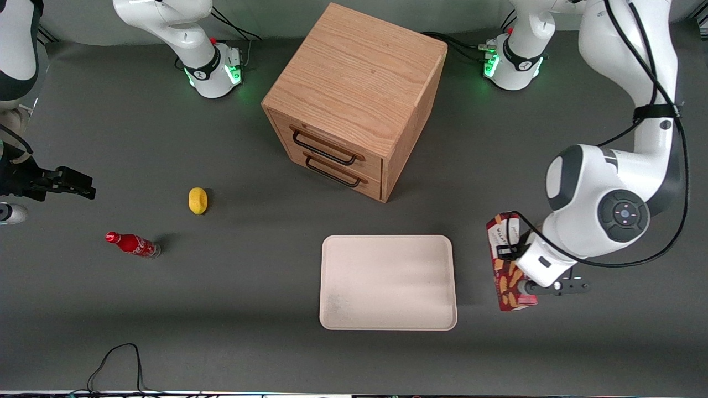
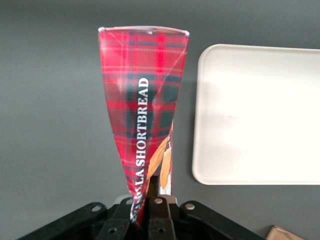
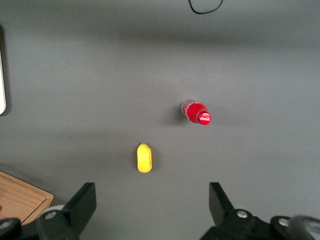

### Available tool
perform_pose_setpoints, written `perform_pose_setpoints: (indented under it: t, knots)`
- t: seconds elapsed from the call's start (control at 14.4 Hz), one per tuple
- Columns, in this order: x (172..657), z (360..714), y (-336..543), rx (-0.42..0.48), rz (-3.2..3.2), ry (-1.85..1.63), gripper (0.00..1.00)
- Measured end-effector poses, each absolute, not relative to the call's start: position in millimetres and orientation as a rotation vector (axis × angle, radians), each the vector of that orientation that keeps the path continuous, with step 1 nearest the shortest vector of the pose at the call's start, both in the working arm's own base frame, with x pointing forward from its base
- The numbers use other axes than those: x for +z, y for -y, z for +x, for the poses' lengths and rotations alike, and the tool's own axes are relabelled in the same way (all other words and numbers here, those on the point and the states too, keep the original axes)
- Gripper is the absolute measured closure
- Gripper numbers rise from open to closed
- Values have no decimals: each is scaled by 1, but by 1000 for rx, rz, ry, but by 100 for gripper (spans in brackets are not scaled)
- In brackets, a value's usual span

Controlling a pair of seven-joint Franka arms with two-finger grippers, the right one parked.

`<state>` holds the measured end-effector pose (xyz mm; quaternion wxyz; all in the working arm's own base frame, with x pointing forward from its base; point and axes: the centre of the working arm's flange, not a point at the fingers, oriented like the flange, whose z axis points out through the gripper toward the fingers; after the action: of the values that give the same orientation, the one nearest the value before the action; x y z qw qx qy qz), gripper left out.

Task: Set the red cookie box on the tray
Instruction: 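Carry the held red box over the white tray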

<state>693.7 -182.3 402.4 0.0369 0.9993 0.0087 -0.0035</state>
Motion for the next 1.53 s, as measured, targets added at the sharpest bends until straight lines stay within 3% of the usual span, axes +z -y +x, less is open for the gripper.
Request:
perform_pose_setpoints:
  t: [0.21,0.49,0.9,0.97,1.32,1.53]
  knots:
    - [393,703,231,35,3054,33,96]
    - [324,705,289,85,3013,1,96]
    - [253,703,303,29,3025,-80,96]
    - [251,703,303,28,3026,-83,91]
    - [261,708,305,106,3006,-89,38]
    - [309,716,278,110,3013,-124,7]
